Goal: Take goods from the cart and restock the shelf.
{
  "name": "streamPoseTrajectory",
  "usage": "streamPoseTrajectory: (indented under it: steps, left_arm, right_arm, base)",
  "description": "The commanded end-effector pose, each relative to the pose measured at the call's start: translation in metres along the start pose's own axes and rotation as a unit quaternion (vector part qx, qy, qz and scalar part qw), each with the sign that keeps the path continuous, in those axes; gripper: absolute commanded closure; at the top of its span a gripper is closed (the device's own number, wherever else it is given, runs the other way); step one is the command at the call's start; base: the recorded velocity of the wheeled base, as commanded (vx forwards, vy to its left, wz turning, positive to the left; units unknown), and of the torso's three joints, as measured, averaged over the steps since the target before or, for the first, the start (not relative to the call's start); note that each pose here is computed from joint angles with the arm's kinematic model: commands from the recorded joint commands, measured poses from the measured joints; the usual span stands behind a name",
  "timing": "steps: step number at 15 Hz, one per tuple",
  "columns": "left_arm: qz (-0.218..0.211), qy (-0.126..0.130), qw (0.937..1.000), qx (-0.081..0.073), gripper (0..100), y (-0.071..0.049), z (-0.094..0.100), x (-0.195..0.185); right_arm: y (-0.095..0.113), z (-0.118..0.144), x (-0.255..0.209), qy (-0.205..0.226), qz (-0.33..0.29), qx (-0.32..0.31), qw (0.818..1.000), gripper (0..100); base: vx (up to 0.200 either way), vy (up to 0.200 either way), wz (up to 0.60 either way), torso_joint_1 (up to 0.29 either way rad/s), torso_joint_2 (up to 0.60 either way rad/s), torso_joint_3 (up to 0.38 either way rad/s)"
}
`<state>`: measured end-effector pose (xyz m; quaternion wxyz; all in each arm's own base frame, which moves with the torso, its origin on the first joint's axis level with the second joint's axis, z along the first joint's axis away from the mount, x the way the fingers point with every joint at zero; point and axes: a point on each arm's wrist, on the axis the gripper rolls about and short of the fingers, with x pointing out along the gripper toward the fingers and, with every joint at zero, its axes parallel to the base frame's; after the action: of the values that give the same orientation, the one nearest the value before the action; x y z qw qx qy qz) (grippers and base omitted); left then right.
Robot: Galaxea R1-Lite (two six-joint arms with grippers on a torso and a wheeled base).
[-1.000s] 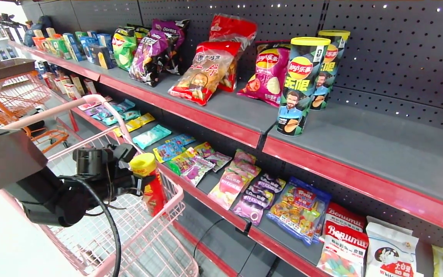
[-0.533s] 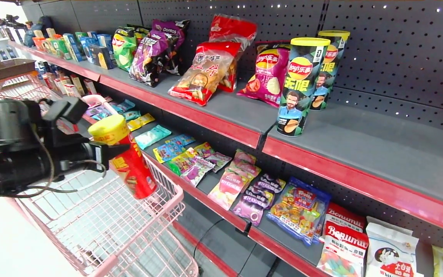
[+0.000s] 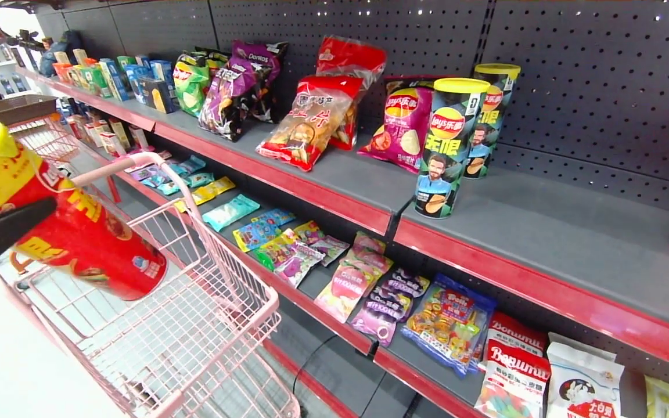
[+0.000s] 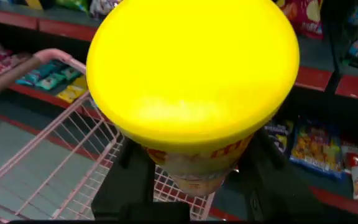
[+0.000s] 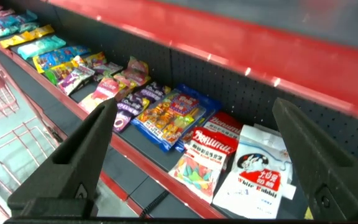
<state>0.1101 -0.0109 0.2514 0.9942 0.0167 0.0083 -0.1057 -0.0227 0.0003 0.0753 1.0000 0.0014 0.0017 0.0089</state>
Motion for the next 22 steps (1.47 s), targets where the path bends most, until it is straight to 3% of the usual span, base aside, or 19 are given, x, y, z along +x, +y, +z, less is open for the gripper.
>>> streamPoseTrajectory:
  steps: [1,12,15,22]
  left_arm:
    - [0.011,-0.045,0.9989,0.007,100,-0.003,0.004,-0.028]
    - [0.015,-0.044,0.9985,0.027,100,-0.005,-0.005,-0.037]
    - [0.016,-0.04,0.9987,0.029,100,-0.006,-0.016,-0.044]
    - [0.032,-0.025,0.9972,0.063,100,-0.008,-0.034,-0.061]
  right_arm:
    - [0.0,0.0,0.0,0.001,0.0,0.0,1.0,0]
    - [0.0,0.0,0.0,0.001,0.0,0.001,1.0,0]
    - [0.0,0.0,0.0,0.001,0.0,0.001,1.0,0]
    - [0.0,0.0,0.0,0.001,0.0,0.002,1.0,0]
  base:
    - [0.0,0.0,0.0,0.198,-0.54,-0.33]
    - [0.0,0.0,0.0,0.195,-0.46,-0.274]
    - [0.0,0.0,0.0,0.155,-0.35,-0.207]
    - [0.0,0.0,0.0,0.065,-0.14,-0.077]
